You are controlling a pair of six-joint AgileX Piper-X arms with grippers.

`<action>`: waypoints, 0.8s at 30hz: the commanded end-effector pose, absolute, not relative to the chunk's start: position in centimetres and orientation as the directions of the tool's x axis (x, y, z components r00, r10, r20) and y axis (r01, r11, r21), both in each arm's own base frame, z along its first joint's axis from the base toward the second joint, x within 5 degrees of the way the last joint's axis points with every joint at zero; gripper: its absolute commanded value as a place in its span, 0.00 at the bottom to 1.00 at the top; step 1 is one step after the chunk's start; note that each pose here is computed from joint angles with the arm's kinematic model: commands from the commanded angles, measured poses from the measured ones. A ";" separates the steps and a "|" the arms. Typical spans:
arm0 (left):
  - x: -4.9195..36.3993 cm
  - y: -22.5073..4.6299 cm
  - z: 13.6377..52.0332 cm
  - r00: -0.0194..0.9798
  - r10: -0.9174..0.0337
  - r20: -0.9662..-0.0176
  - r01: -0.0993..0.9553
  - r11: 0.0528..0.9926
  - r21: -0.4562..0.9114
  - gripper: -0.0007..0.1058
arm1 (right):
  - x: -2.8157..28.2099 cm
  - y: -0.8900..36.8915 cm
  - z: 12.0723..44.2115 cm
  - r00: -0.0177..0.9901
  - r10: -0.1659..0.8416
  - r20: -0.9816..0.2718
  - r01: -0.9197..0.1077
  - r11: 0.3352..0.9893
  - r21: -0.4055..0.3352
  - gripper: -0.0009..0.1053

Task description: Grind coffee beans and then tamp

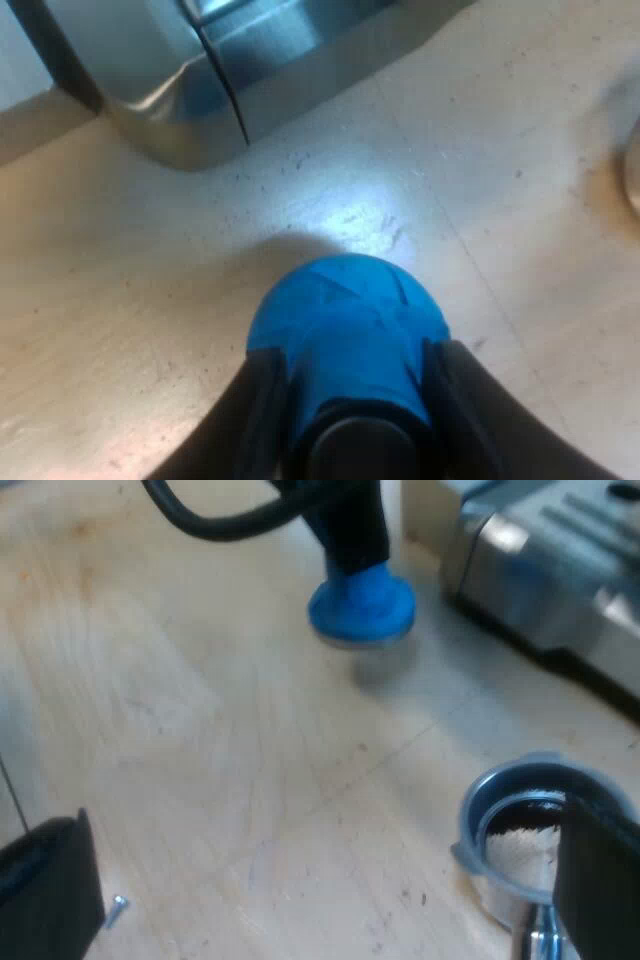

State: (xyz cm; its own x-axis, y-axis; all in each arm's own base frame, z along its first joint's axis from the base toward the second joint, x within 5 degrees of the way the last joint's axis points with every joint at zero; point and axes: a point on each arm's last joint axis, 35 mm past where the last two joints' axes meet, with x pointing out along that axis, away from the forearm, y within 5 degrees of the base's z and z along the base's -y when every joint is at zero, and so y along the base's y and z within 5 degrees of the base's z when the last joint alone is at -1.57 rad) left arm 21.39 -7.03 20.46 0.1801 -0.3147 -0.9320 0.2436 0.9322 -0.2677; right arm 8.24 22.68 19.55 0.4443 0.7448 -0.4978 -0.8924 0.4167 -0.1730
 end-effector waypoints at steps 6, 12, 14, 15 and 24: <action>21.0 -6.5 18.8 0.255 -0.202 -0.946 0.229 0.963 -0.144 0.01 | 9.6 23.5 18.1 0.412 0.752 -0.515 -0.906 0.396 -0.147 0.89; 21.2 -6.5 18.8 0.278 -0.192 -0.941 0.227 0.965 -0.130 0.01 | 9.6 23.8 17.0 0.384 0.744 -0.547 -0.918 0.373 -0.138 0.89; 21.2 -6.5 18.8 0.278 -0.192 -0.941 0.227 0.965 -0.130 0.01 | 9.6 23.8 17.0 0.384 0.744 -0.547 -0.918 0.373 -0.138 0.89; 21.2 -6.5 18.8 0.279 -0.188 -0.942 0.230 0.965 -0.125 0.01 | 9.6 23.8 17.1 0.385 0.745 -0.545 -0.917 0.373 -0.138 0.89; 21.2 -6.5 18.8 0.276 -0.188 -0.943 0.229 0.965 -0.125 0.68 | 9.6 23.9 17.2 0.381 0.751 -0.539 -0.919 0.373 -0.130 0.89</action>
State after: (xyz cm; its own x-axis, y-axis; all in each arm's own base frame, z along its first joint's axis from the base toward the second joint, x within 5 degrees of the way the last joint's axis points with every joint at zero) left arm 21.27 -6.50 18.62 0.2651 -0.1986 -0.9435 0.2240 0.9645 -0.1400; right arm 9.39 23.65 16.75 0.3822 0.7368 -0.5578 -0.9168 0.3779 -0.1290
